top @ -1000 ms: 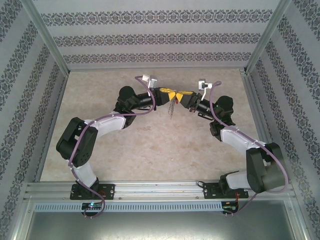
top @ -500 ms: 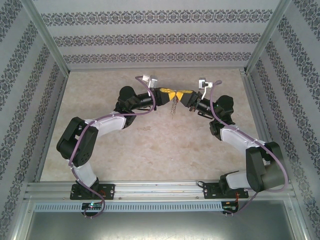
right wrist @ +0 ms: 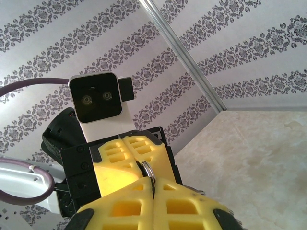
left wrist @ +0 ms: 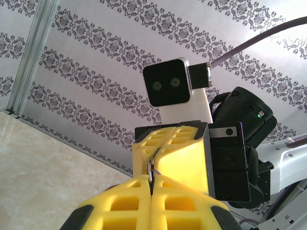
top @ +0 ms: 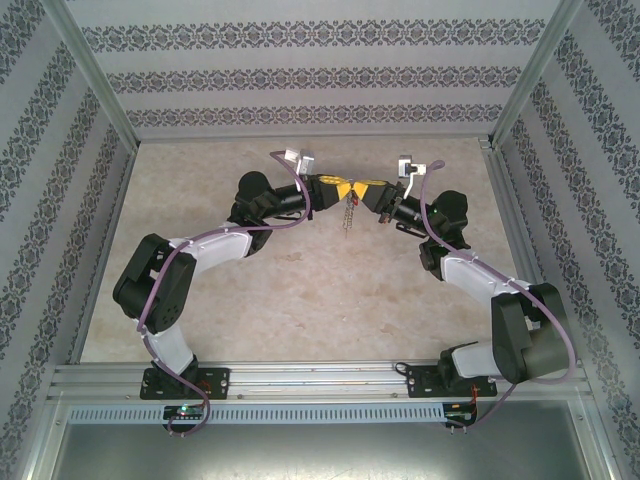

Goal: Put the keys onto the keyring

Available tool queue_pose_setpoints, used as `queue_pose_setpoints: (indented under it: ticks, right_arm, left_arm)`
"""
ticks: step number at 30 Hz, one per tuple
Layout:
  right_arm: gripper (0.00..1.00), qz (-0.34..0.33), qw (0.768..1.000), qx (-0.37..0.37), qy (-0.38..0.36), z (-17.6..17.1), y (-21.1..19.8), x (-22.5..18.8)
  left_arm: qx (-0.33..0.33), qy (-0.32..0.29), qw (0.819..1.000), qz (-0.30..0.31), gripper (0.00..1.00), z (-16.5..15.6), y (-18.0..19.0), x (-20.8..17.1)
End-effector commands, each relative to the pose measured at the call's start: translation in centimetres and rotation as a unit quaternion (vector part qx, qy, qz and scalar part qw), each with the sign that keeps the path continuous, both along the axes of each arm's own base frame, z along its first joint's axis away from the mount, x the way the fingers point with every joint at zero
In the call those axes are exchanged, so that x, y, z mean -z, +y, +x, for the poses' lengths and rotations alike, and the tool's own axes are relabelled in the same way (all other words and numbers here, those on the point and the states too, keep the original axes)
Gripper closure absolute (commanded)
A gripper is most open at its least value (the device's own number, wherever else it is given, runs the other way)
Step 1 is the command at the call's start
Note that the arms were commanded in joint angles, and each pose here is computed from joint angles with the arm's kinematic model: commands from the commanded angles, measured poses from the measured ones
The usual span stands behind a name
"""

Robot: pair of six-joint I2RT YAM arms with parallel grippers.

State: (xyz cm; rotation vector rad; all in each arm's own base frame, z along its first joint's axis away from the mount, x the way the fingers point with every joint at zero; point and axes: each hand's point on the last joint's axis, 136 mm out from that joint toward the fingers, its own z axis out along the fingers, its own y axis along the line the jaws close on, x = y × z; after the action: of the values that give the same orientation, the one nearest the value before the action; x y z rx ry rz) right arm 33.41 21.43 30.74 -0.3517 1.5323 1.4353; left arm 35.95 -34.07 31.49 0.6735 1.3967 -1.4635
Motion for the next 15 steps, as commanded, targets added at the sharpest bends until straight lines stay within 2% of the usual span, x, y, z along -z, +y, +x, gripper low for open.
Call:
queue_pose_setpoints:
  ticks: [1,2,3,8,15]
  right_arm:
    - [0.76,0.003,1.000,-0.006,-0.021,-0.4,-0.1,-0.6]
    - [0.70,0.002,1.000,-0.005,-0.020,-0.4,-0.1,-0.5]
    - [0.69,0.002,1.000,-0.004,-0.018,-0.4,-0.2,-0.3]
    - [0.72,0.001,1.000,0.000,-0.011,-0.5,-0.5,0.3]
    - [0.93,-0.001,1.000,-0.001,-0.005,-0.8,-0.6,0.9]
  left_arm:
    - [0.001,-0.044,0.999,-0.022,1.00,-0.1,0.3,-2.3]
    - [0.000,-0.044,0.999,-0.022,1.00,-0.1,0.3,-2.3]
    - [-0.001,-0.045,0.999,-0.023,1.00,-0.1,0.3,-2.4]
    - [-0.001,-0.045,0.999,-0.023,1.00,0.0,0.4,-2.5]
    - [-0.002,-0.046,0.999,-0.025,1.00,0.1,0.3,-2.6]
